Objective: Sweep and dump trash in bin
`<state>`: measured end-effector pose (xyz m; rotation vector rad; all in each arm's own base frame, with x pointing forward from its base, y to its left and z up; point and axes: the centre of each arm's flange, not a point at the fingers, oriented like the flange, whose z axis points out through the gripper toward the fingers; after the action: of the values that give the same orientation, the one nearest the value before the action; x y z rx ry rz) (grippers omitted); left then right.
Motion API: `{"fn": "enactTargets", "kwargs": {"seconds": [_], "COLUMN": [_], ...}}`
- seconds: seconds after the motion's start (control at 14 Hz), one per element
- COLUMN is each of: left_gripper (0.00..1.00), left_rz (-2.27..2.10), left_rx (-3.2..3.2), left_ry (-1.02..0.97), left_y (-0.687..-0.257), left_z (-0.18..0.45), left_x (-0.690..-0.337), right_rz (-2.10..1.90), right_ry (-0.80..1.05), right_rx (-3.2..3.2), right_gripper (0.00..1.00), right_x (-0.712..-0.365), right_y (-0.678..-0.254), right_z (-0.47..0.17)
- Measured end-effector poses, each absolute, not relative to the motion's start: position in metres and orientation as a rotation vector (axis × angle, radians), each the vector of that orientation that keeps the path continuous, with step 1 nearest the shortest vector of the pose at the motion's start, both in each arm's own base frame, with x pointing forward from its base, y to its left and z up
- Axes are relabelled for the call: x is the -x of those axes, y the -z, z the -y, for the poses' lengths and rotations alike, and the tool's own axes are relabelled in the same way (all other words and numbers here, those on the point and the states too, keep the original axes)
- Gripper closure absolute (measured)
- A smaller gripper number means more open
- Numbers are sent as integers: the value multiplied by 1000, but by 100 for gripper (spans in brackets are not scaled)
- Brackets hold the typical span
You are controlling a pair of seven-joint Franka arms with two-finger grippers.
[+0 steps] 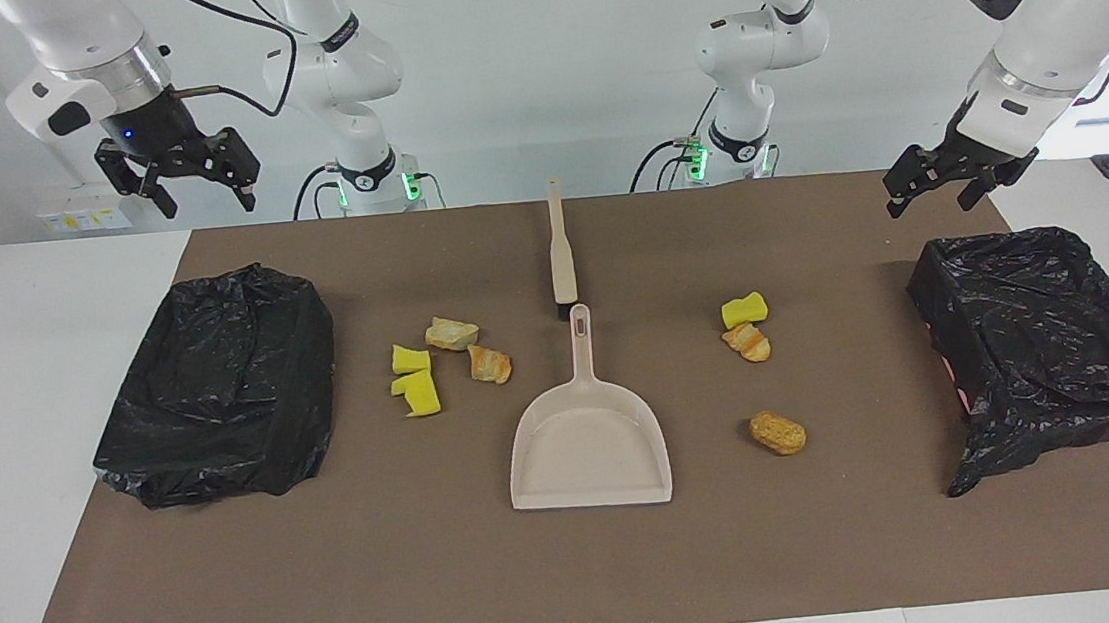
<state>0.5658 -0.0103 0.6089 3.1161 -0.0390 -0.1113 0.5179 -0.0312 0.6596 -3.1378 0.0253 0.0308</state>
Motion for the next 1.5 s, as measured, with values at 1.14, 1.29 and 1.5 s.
{"fn": "enactTargets", "kwargs": {"seconds": [1.14, 1.29, 1.5], "left_gripper": [0, 0, 0], "left_rz": [76, 81, 85], "left_rx": [-3114, -3114, -3113], "left_ry": [101, 100, 100], "left_y": [-609, -610, -609], "left_z": [23, 23, 23], "left_x": [-566, -566, -566], "right_rz": [-25, -25, -25], "right_ry": [-36, -36, -36], "right_rx": [3138, 3138, 3138], "right_gripper": [0, 0, 0], "right_x": [-518, -518, -518], "right_y": [-658, -658, -658], "right_z": [31, 31, 31]}}
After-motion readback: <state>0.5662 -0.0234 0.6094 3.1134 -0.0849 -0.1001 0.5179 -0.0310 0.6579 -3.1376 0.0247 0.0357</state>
